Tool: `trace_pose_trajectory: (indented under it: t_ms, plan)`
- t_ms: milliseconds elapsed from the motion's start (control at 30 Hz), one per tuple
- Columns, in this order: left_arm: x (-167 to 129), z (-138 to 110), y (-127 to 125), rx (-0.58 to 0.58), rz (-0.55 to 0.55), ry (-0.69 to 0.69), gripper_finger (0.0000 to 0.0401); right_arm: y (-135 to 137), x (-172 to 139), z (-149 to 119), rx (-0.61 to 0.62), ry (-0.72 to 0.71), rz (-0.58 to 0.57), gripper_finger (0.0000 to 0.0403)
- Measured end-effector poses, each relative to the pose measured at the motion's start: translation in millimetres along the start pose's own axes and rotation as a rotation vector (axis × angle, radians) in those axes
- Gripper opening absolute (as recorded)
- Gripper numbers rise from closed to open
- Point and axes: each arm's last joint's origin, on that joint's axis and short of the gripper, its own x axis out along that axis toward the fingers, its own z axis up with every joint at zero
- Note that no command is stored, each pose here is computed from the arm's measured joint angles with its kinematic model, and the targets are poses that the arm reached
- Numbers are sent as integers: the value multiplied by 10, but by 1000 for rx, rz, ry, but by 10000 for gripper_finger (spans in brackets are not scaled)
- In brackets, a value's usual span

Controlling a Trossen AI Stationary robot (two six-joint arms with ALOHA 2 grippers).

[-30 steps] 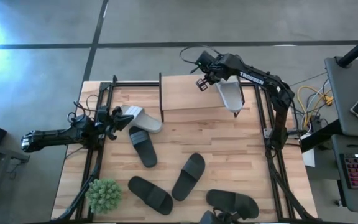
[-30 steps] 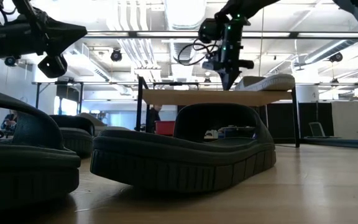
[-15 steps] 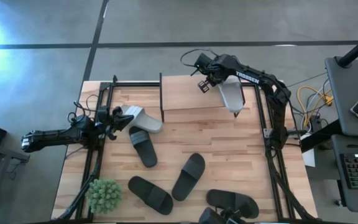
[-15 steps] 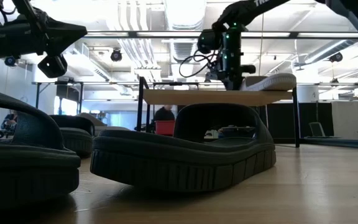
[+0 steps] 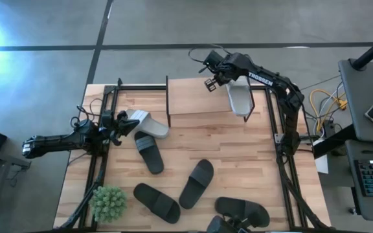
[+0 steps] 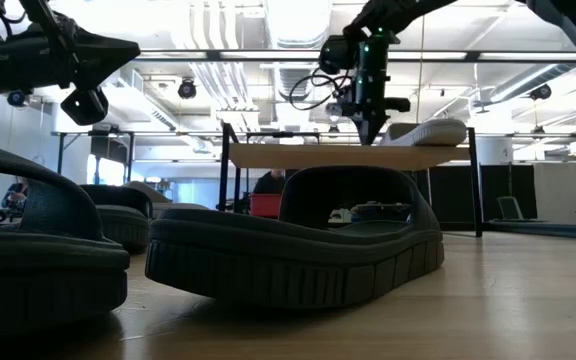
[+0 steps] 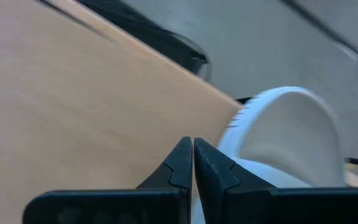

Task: Pick and place slides into the shelf
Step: Put the gray slide on the shelf

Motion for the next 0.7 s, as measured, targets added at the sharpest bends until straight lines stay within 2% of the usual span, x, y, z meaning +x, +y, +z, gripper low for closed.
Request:
trace_pose_trajectory:
  t_ms: [100, 200, 333, 533, 700]
  plan:
    - [0, 20, -14, -2, -13, -20, 13, 11, -64, 22, 5, 1, 74, 9]
    - [-7, 95, -61, -6, -62, -97, 13, 49, -196, 52, -4, -24, 141, 9]
    - [-12, 133, -84, -42, -87, -132, 13, 169, -448, 59, -83, -81, 237, 9]
    - [35, -31, -17, -169, -47, 98, 13, 529, -831, -112, -309, -173, 310, 9]
    - [97, -56, -21, -137, -40, 176, 13, 913, -982, -387, -477, -159, 379, 9]
